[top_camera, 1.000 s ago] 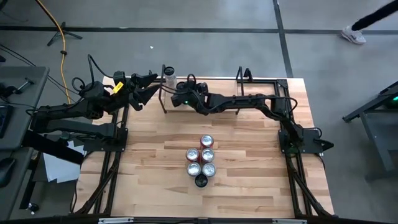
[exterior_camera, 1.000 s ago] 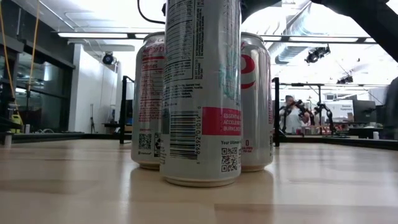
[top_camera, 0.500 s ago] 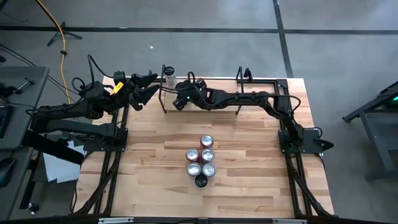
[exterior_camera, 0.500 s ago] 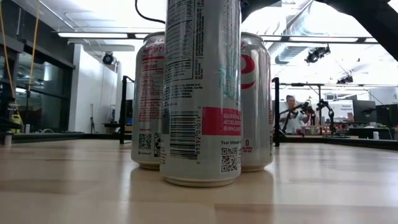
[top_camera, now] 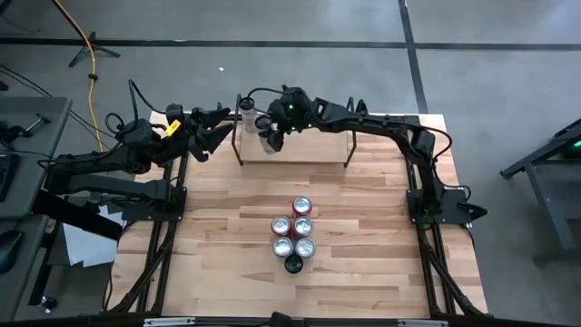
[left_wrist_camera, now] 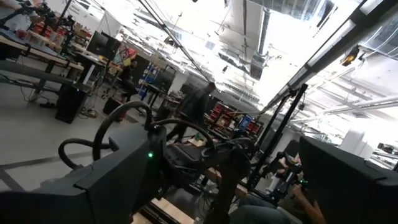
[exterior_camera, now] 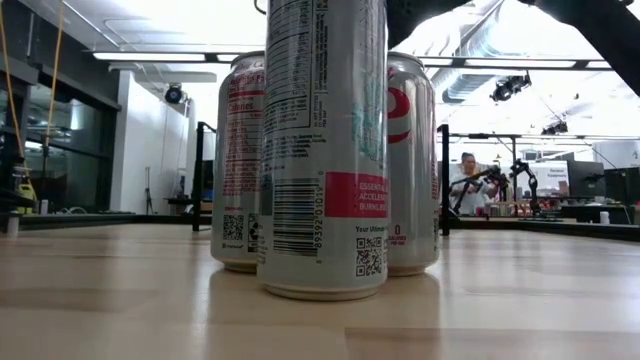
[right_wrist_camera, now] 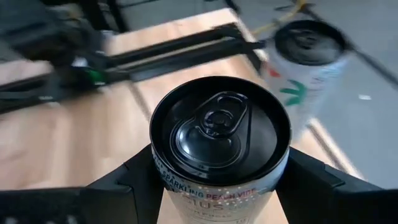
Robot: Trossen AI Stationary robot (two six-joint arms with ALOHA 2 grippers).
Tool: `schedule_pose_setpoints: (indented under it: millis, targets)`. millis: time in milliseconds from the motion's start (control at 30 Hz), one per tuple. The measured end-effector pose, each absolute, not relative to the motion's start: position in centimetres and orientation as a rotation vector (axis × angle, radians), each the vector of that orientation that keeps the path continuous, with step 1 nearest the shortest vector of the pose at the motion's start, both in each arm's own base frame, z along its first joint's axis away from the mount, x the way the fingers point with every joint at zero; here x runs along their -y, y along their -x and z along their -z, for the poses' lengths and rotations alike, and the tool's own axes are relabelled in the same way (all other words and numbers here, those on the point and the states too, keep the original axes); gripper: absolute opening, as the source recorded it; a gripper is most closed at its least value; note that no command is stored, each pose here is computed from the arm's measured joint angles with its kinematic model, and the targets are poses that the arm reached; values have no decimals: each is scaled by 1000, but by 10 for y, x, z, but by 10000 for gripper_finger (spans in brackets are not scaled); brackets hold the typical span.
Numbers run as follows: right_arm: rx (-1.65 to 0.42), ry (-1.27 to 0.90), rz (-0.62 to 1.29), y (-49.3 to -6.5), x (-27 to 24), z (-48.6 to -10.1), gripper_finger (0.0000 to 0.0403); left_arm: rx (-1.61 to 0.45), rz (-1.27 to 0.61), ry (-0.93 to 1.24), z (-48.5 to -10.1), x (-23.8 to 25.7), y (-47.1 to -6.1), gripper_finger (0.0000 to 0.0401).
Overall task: Place canned beverage on shelf
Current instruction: Put the top white soda can aligned with the other white soda can on the shelf
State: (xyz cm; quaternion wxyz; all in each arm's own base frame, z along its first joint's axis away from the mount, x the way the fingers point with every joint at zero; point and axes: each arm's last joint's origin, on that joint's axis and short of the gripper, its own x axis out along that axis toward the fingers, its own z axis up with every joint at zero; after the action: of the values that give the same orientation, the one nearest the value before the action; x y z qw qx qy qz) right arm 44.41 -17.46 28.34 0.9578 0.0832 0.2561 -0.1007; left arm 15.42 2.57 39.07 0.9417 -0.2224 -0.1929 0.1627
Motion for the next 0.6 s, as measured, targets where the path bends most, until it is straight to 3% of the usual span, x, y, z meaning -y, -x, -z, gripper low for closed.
schedule_pose_setpoints:
  millis: [600]
  targets:
    - [-496,-62,180,-461,178,-259,250,398,-341,456,-391,-26,-154,372]
